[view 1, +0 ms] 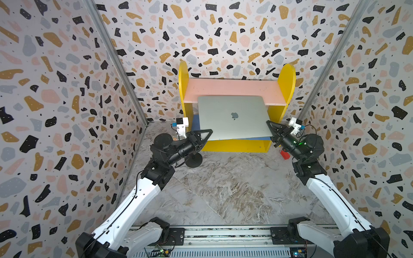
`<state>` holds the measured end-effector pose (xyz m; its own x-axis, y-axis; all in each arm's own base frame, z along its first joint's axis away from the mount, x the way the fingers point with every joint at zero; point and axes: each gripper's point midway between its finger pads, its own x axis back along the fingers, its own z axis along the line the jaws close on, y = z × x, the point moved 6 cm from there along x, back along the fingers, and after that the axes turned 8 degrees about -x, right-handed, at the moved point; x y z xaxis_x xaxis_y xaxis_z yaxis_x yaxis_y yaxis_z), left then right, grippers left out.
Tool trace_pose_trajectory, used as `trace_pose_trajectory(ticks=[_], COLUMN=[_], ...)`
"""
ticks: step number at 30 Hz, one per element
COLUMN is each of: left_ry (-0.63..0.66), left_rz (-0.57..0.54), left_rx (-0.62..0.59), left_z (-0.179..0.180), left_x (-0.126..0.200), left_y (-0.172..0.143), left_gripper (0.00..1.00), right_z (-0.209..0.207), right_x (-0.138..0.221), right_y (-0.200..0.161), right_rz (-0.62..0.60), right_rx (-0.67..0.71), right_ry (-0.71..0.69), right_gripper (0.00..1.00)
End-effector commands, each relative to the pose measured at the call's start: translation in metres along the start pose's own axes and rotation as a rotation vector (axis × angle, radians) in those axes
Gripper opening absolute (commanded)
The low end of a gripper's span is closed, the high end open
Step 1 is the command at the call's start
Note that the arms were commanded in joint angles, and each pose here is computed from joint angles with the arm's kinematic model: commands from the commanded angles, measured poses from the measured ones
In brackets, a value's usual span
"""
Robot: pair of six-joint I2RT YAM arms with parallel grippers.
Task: Close the laptop lid and set it aside
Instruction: Pick up the laptop from the center of the board, then place the laptop on the shelf.
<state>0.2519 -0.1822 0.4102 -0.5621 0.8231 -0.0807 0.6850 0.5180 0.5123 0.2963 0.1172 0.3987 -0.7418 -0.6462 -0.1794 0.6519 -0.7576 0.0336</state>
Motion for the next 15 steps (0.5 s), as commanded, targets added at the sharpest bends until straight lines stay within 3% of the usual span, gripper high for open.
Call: trace_pose_trajectory(ticks=[1,15], left_ry=[-0.206,-0.207], left_rz=[0.036,0.026], left_rx=[-0.188,-0.157], left_z=[-0.044,-0.033], left_x=[-0.006,-0.024], left_y=[0.003,0.026], left_gripper=[0.0,0.0], right_z=[0.047,0.056], right_x=[0.002,-0.02], right_y=[-0.047,-0.037], right_rz=[0.282,0.275], right_rx=[0.1,0.129], right_ry=[0.132,0.119], right_gripper=[0.0,0.0])
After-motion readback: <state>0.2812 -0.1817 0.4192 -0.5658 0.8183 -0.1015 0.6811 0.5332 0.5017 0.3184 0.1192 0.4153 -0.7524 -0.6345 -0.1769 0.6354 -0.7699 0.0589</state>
